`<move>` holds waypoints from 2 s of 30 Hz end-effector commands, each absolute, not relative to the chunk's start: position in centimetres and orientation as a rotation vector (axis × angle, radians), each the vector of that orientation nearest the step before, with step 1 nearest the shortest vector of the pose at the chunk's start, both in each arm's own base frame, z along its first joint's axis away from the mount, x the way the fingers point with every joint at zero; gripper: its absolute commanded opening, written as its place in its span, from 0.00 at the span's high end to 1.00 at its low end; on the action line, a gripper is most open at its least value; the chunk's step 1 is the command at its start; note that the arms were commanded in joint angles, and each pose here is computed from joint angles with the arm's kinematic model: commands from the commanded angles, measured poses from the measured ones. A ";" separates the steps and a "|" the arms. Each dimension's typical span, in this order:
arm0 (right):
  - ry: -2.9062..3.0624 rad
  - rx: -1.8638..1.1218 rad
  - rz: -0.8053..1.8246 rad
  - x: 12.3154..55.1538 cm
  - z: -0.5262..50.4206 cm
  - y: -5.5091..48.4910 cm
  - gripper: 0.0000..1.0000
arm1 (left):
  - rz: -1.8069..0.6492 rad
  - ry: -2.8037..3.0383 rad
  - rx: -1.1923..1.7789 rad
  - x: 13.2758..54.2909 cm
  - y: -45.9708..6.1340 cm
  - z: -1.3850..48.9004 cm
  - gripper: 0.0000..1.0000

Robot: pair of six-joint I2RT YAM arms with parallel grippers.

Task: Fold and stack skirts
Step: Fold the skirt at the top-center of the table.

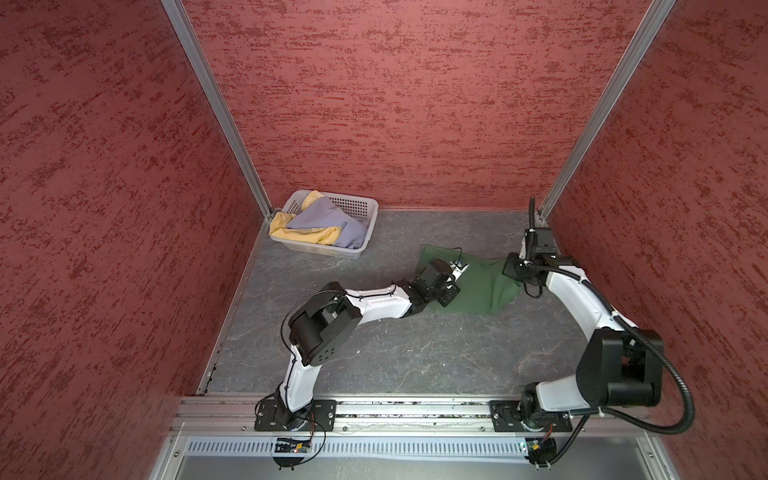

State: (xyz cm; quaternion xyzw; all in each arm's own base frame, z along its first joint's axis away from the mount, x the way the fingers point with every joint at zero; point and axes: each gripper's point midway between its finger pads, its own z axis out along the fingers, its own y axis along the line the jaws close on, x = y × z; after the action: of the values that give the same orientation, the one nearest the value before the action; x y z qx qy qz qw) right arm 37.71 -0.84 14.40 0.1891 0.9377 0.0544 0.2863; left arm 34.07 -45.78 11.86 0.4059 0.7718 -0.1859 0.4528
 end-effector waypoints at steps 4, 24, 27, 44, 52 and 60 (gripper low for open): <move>2.481 0.457 0.154 39.1 16.2 -0.4 1.00 | -0.510 1.946 1.182 30.6 -50.1 5.9 1.00; 2.489 0.396 0.168 38.7 19.0 0.0 1.00 | -0.782 1.951 1.266 25.9 -53.5 3.8 1.00; 2.493 0.375 0.160 38.9 19.1 0.0 1.00 | -0.821 1.932 1.249 25.8 -53.7 5.2 1.00; 2.506 0.309 0.149 38.6 19.9 0.7 1.00 | -0.767 1.961 0.937 35.1 -50.1 8.4 1.00; 2.481 0.264 0.289 39.0 20.7 3.6 1.00 | -0.794 2.072 0.948 35.3 -50.9 3.7 1.00; 2.410 0.231 0.414 40.1 22.3 7.3 1.00 | -0.809 2.119 0.936 35.2 -50.9 1.9 1.00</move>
State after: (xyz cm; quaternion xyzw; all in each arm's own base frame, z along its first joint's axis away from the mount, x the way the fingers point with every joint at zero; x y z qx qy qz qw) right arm 38.76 5.53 18.91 0.0970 0.9454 0.1205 0.2867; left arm 35.55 -50.96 2.99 0.3622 0.8040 -0.3075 0.3575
